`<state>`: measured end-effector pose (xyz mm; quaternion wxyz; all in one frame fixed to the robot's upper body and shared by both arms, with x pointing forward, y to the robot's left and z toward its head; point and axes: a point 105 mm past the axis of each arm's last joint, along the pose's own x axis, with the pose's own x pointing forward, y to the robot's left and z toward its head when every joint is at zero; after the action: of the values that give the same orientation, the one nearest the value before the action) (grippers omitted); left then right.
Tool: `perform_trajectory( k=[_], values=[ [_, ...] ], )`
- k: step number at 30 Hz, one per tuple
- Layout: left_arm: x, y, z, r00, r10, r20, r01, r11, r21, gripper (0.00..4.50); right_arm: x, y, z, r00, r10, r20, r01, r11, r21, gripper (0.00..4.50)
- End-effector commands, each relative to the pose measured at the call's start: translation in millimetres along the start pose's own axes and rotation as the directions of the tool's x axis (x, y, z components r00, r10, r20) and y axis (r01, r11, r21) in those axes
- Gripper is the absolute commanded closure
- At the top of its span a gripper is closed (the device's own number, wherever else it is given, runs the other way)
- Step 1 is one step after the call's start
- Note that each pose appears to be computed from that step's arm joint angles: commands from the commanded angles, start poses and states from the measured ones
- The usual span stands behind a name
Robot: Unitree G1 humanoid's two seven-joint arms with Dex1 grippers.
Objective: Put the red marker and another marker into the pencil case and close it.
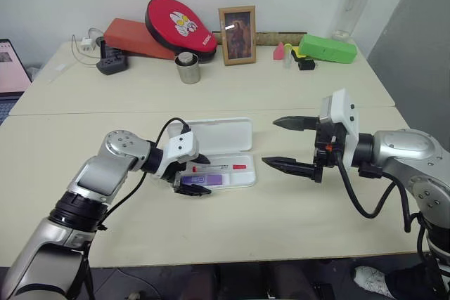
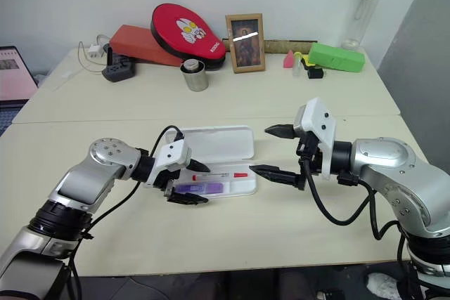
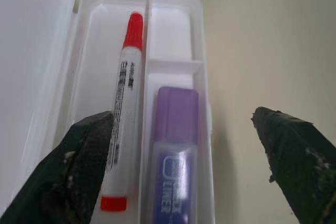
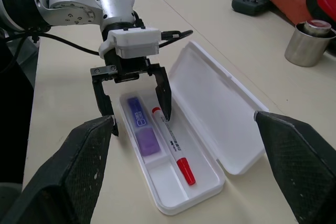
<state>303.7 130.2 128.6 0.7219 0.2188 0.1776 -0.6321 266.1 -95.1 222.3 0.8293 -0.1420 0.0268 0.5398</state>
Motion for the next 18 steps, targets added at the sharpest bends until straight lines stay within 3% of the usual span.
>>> perform_trajectory(
  k=[1,4,6,8,13,18],
  values=[
    [-1,7,59,0.966,0.057,0.252,-0.072,0.996,0.05,0.01,-18,-26,-10,0.99,-0.138,-0.04,0.139,0.99,0.016,0.0],
    [9,4,86,0.925,0.064,0.375,-0.089,0.995,0.051,0.01,-38,-56,-36,0.942,-0.303,-0.142,0.313,0.948,0.056,0.0],
    [17,3,112,0.865,0.077,0.496,-0.12,0.991,0.055,0.01,-66,-84,-69,0.837,-0.467,-0.284,0.504,0.861,0.07,0.0],
    [23,1,129,0.823,0.08,0.562,-0.137,0.989,0.059,0.01,-84,-98,-90,0.761,-0.542,-0.357,0.602,0.795,0.076,0.0],
    [39,-7,148,0.783,0.066,0.618,-0.151,0.985,0.087,0.01,-104,-123,-126,0.635,-0.63,-0.448,0.737,0.667,0.106,0.0],
    [47,-6,152,0.782,0.06,0.621,-0.164,0.98,0.112,0.01,-110,-135,-149,0.584,-0.647,-0.49,0.78,0.615,0.117,0.0]
  ],
)
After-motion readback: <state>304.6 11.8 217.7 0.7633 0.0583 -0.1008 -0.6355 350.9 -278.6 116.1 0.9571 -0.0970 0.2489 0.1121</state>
